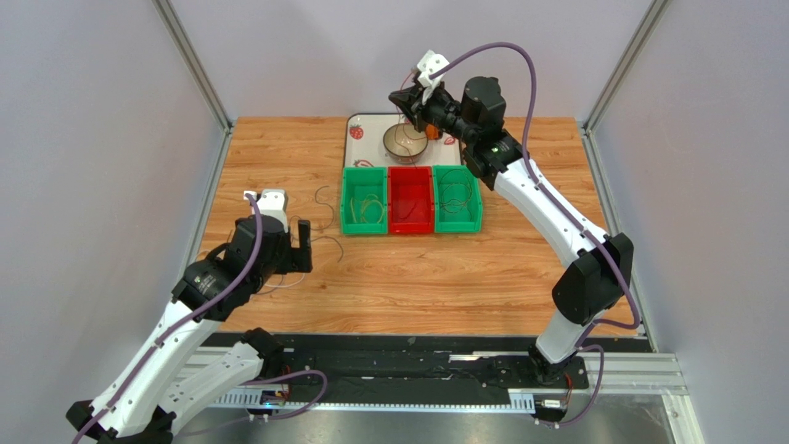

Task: Untangle the cables

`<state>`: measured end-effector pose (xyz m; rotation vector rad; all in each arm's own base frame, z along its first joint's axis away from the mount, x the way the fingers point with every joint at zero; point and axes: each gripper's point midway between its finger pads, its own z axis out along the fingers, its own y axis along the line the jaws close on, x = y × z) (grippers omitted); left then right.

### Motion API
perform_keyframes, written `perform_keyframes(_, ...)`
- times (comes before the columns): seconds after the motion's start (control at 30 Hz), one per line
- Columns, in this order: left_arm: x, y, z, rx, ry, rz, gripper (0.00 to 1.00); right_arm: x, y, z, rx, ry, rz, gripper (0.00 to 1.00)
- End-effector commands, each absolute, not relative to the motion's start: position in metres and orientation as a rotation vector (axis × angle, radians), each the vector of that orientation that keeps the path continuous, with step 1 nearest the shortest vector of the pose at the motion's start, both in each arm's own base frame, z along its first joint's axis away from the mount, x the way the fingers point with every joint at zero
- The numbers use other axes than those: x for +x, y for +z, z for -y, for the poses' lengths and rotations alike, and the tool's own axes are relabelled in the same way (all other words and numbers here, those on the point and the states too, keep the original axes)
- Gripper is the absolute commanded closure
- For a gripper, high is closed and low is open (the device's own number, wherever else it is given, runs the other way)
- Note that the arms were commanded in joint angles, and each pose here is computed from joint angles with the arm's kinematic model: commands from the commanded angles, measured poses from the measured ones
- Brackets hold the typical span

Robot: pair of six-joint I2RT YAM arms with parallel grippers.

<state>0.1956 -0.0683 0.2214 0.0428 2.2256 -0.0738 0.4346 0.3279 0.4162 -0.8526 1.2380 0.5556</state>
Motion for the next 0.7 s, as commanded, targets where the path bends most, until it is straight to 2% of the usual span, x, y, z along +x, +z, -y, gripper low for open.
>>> perform_keyframes(0.0,0.201,0.225,0.069,0.043,-0.069,-2.204,0.03,0.423,0.447,-0.331,-0.839,0.592,-1.131,1.0)
perform_keyframes(0.17,0.201,0.224,0.069,0.041,-0.067,-2.207,0.03,0.423,0.434,-0.323,-0.752,0.623,-1.173,1.0)
perform_keyframes(0.3,0.201,0.224,0.068,0.04,-0.065,-2.208,0.03,0.421,0.396,-0.323,-0.73,0.669,-1.25,1.0)
perform_keyframes(0.67,0.201,0.224,0.068,0.036,-0.066,-2.206,0.03,0.423,0.346,-0.322,-0.677,0.727,-1.39,1.0)
